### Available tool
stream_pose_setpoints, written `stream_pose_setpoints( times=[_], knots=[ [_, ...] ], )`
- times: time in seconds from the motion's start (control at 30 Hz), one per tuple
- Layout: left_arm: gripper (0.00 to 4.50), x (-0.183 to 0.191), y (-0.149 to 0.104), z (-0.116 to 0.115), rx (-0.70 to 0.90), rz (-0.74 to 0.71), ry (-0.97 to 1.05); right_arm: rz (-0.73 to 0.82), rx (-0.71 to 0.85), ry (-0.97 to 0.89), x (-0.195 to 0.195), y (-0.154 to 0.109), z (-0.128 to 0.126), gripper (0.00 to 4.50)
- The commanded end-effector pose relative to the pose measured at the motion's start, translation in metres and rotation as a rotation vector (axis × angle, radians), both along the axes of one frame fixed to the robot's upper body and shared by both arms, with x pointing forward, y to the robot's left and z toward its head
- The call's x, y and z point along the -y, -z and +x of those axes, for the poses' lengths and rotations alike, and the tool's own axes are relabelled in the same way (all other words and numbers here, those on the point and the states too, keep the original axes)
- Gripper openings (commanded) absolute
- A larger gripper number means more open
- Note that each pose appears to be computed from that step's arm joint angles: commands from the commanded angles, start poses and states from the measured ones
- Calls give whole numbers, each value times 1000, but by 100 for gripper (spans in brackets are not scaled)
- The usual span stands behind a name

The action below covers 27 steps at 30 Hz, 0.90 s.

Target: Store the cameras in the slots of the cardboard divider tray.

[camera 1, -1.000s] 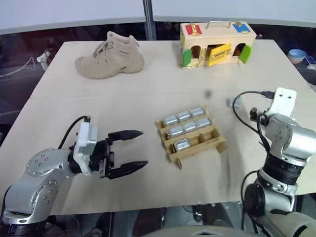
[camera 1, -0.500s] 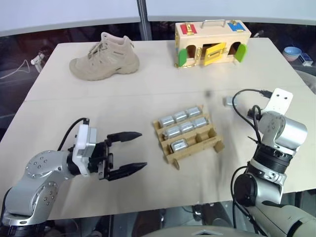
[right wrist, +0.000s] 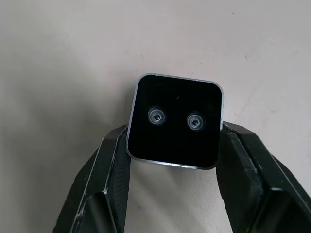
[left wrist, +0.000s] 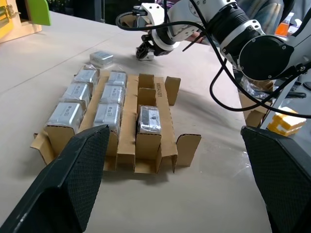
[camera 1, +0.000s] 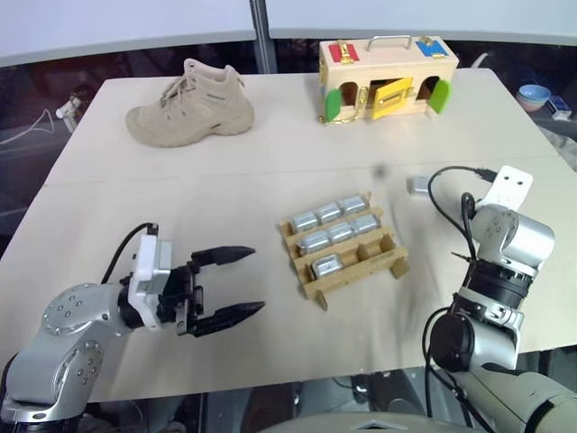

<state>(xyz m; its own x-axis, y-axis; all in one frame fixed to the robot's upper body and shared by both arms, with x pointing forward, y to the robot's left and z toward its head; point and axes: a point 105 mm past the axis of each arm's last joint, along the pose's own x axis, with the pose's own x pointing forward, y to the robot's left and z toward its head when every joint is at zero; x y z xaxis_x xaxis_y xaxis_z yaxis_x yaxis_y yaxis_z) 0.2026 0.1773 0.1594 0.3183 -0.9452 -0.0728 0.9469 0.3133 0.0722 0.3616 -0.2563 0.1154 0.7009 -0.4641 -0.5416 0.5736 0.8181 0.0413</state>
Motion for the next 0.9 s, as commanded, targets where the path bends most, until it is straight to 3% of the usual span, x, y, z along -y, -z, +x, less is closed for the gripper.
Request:
stream_pose_setpoints(
  times=[0.03, 0.4, 0.5, 0.57, 0.63, 0.7, 0.77, 0.9],
  knots=[
    [450, -1, -12, 2, 44, -25, -11, -54, 39, -8, 8, -15, -7, 191],
    [450, 6, -31, 18, 73, -122, 3, -54, 159, -162, 4, -29, -28, 191],
    [450, 8, -29, 22, 31, -121, -14, -102, 354, -341, -13, -58, -24, 191],
    [450, 15, -37, 28, -44, -188, -50, -144, 581, -710, -55, -93, -32, 191],
    [450, 29, -48, 36, -149, -237, -53, -341, 614, -1103, -95, -108, -58, 191],
    [450, 42, -56, 46, -262, -210, -63, -553, 555, -1416, -120, -103, -80, 191],
    [450, 59, -67, 60, -339, -212, -50, -686, 531, -1605, -132, -99, -91, 191],
    [450, 87, -82, 81, -442, -220, -44, -813, 557, -1807, -149, -100, -99, 191]
  ],
)
